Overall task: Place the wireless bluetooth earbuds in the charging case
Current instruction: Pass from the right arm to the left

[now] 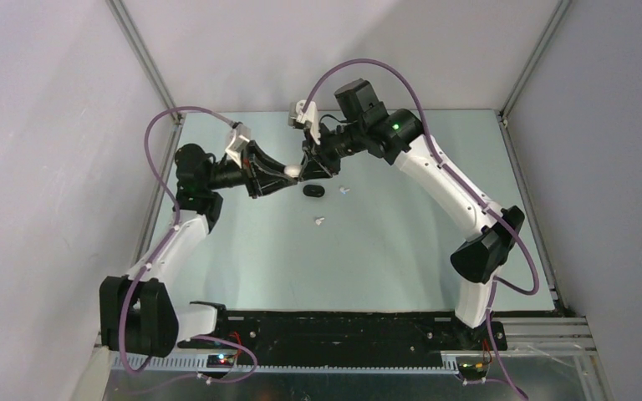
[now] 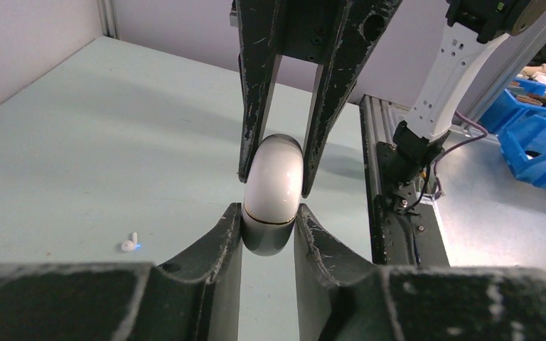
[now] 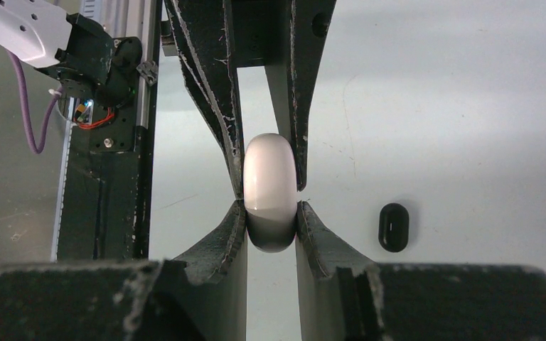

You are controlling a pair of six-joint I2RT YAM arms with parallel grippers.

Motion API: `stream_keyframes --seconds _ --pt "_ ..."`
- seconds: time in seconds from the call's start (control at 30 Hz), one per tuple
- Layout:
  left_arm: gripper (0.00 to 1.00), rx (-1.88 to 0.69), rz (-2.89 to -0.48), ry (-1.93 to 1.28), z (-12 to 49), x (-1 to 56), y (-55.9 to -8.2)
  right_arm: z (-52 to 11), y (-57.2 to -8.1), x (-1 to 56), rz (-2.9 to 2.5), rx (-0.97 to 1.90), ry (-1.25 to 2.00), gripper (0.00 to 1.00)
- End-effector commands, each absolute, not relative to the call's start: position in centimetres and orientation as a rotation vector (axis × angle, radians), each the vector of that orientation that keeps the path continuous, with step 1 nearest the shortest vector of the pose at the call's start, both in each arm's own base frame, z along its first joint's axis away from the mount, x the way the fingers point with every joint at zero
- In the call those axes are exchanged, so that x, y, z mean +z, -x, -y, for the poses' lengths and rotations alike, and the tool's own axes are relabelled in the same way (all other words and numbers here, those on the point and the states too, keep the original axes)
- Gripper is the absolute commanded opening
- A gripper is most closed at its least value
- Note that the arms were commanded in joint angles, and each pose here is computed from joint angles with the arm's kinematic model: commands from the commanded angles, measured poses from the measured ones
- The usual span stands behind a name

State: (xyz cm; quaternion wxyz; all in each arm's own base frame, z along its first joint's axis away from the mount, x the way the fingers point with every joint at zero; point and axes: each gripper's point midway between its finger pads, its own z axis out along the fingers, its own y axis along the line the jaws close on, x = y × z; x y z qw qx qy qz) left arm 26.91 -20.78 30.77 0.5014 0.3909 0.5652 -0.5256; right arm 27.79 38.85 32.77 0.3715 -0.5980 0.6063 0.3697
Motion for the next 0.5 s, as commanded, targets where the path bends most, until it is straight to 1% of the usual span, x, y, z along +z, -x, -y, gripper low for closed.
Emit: stream_keyframes --seconds 0.0,0.03,0.07,0.1,0.13,0.2,0.3,0.47 --pt "0.1 -1.277 -1.321 -0.979 20.9 32.1 -26.8 -39.3 -28.5 34.0 -1.513 0.938 1.508 0.0" --pt "0.06 -1.28 -1.323 -0.978 20.9 31.9 -26.8 -39.3 -28.6 34.0 -1.515 0.936 1.504 0.02" --pt "0.04 -1.276 -1.317 -0.981 20.9 32.0 -26.8 -39.3 -28.6 33.9 -1.528 0.935 1.495 0.11" --pt "0.01 -1.274 -1.314 -0.984 20.9 32.0 -26.8 -39.2 -28.9 33.9 -1.538 0.93 1.484 0.17" --pt "0.0 -1.268 -1.307 -0.99 20.9 31.9 -26.8 -39.2 -28.9 33.9 -1.555 0.936 1.468 0.27" --pt "0.0 -1.264 -1.299 -1.004 20.8 31.8 -26.7 -39.1 -29.3 33.9 -1.582 0.942 1.435 0.33" --pt "0.0 -1.261 -1.287 -1.023 20.8 31.8 -26.6 -39.0 -30.2 34.0 -1.623 0.943 1.375 0.37" --pt "0.0 -1.256 -1.277 -1.041 20.8 31.8 -26.4 -39.1 -31.3 34.3 -1.651 0.962 1.31 0.38"
